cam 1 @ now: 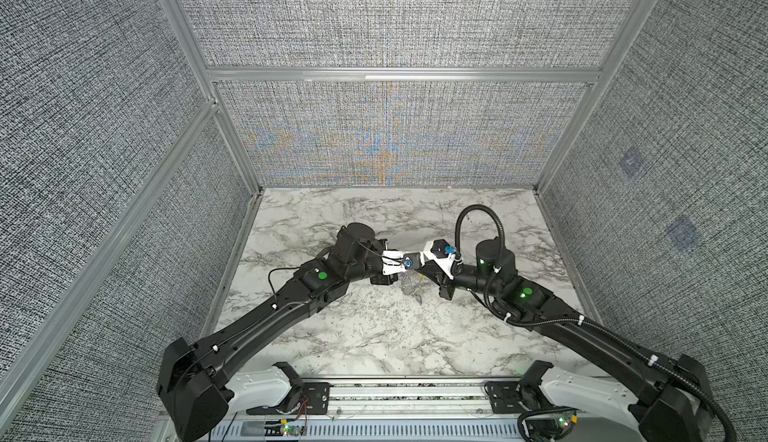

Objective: Remove the keys from the keyring

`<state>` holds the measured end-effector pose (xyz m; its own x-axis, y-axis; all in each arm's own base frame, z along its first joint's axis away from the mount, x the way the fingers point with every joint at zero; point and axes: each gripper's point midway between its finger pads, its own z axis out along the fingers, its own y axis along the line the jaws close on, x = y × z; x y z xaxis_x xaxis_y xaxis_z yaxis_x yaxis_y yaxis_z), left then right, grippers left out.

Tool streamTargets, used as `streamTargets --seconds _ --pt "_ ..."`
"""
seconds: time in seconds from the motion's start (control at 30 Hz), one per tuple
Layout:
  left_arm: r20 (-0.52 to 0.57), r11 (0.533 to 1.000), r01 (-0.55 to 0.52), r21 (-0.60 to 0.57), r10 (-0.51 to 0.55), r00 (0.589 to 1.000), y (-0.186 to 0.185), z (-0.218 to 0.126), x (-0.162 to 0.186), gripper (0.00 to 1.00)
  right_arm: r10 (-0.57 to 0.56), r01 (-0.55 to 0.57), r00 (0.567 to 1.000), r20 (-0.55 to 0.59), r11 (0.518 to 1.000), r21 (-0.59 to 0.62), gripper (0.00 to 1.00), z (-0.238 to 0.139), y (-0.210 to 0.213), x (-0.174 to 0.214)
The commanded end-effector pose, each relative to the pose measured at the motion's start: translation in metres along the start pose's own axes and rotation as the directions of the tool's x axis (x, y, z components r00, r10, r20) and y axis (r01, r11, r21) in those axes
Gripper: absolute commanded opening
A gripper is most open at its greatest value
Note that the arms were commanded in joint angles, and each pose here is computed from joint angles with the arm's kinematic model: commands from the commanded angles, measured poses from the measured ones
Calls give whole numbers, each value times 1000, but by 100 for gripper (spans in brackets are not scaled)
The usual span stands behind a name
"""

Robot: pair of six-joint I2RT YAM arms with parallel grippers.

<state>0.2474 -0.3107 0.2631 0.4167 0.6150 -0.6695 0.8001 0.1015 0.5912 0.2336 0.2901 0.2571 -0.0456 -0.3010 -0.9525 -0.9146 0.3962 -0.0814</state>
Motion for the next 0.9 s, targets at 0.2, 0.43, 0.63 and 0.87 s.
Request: streamTargets --seconds 0.2,0.43,0.63,0.87 --pt "58 999 5 -36 -2 998 12 1 -14 0 -9 12 999 33 994 -108 0 2 18 -7" --pt "59 999 6 -32 -4 998 12 2 -14 0 -9 11 1000 23 996 -93 0 1 16 -5" --pt "53 999 6 -39 -4 999 14 0 -14 0 -11 11 1000 14 997 -71 0 0 13 -2" --pt "19 999 14 -37 -13 1000 12 -2 -7 0 -6 6 1000 5 1000 1 0 -2 2 1"
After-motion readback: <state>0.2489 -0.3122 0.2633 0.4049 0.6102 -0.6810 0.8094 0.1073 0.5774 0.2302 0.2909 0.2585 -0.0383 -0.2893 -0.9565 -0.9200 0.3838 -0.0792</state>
